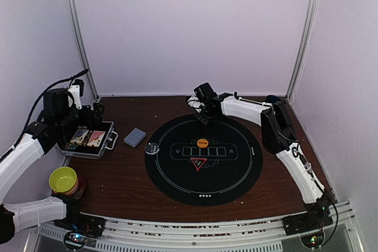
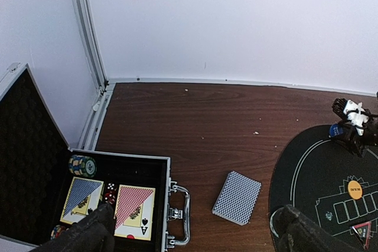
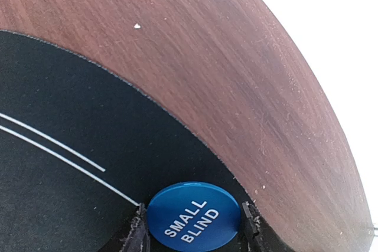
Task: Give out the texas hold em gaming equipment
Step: Place the small blind button on the poker table mat.
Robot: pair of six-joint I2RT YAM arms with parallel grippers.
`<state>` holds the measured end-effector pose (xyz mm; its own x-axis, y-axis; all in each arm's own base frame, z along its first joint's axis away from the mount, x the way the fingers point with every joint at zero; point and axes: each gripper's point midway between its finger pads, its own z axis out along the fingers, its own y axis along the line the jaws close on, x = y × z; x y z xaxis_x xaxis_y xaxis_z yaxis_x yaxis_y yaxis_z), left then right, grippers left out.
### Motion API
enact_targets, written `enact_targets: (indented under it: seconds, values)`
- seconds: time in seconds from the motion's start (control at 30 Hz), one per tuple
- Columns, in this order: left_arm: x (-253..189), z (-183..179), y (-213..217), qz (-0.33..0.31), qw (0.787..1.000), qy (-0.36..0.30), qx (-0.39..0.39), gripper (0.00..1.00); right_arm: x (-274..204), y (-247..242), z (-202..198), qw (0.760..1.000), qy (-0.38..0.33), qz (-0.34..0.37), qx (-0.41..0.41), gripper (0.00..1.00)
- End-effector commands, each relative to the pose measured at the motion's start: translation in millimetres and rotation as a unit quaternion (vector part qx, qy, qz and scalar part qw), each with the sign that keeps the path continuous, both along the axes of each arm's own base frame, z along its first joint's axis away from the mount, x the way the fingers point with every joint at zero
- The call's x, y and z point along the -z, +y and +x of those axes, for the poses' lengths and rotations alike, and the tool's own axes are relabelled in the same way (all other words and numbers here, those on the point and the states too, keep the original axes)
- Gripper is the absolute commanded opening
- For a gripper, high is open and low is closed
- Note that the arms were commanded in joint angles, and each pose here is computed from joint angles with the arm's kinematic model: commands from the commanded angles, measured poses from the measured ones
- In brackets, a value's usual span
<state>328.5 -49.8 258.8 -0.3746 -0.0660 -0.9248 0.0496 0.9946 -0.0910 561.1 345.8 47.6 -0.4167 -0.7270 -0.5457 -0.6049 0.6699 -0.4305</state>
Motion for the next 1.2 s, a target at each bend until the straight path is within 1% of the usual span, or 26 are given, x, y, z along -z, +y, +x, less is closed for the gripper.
enact_targets:
  seconds: [0.0, 0.1, 0.23, 0.3, 0.4, 0.53, 0.67, 0.77, 0.9, 0.97, 1.03, 1.17]
  values:
    - [-14.0, 1.5, 1.8, -0.004, 1.000, -0.021, -0.001, 0.98, 14.3, -8.3, 11.4, 1.000, -0.009, -0.011, 0.011, 0.46]
    - [-13.9, 1.8, 2.4, -0.005, 1.000, -0.020, -0.001, 0.98, 20.5, -8.8, 10.3, 1.000, -0.003, -0.013, 0.008, 0.49]
    - [-13.8, 1.9, 3.2, -0.005, 1.000, -0.020, -0.002, 0.98, 19.2, -7.4, 9.3, 1.000, 0.000, -0.011, 0.006, 0.51]
    - [-13.7, 2.0, 2.9, -0.006, 1.000, -0.020, -0.002, 0.98, 16.6, -7.6, 9.6, 1.000, -0.001, -0.011, 0.006, 0.54]
    - [-14.2, 2.0, 2.7, -0.006, 1.000, -0.021, -0.001, 0.98, 10.0, -7.8, 9.9, 1.000, -0.004, -0.009, 0.007, 0.63]
    - [-14.3, 1.8, 3.3, -0.006, 1.000, -0.021, -0.002, 0.98, 3.2, -7.1, 8.4, 1.000, -0.003, -0.006, 0.004, 0.66]
    - [-14.2, 2.0, 3.2, -0.006, 1.000, -0.021, -0.002, 0.98, -12.0, -4.7, 4.2, 1.000, -0.001, -0.001, -0.001, 0.70]
    - [-14.9, 1.8, 3.5, -0.007, 1.000, -0.021, -0.003, 0.98, -42.6, -3.1, -1.7, 1.000, -0.001, 0.011, -0.007, 0.78]
    - [-14.5, 2.1, 4.0, -0.006, 1.000, -0.021, -0.003, 0.98, -91.3, -6.6, -22.4, 0.999, 0.008, 0.035, -0.018, 0.94]
    - [-14.4, 2.1, 4.0, -0.006, 1.000, -0.021, -0.003, 0.98, -107.7, -9.4, -38.6, 0.998, 0.022, 0.046, -0.028, 0.98]
    - [-14.9, 1.8, 3.7, -0.007, 1.000, -0.021, -0.002, 0.98, -112.4, -11.7, -57.7, 0.997, 0.046, 0.051, -0.036, 1.00]
    - [-16.9, 1.0, 4.0, -0.007, 1.000, -0.025, -0.002, 0.98, -94.3, -15.5, -99.1, 0.990, 0.121, 0.060, -0.050, 1.00]
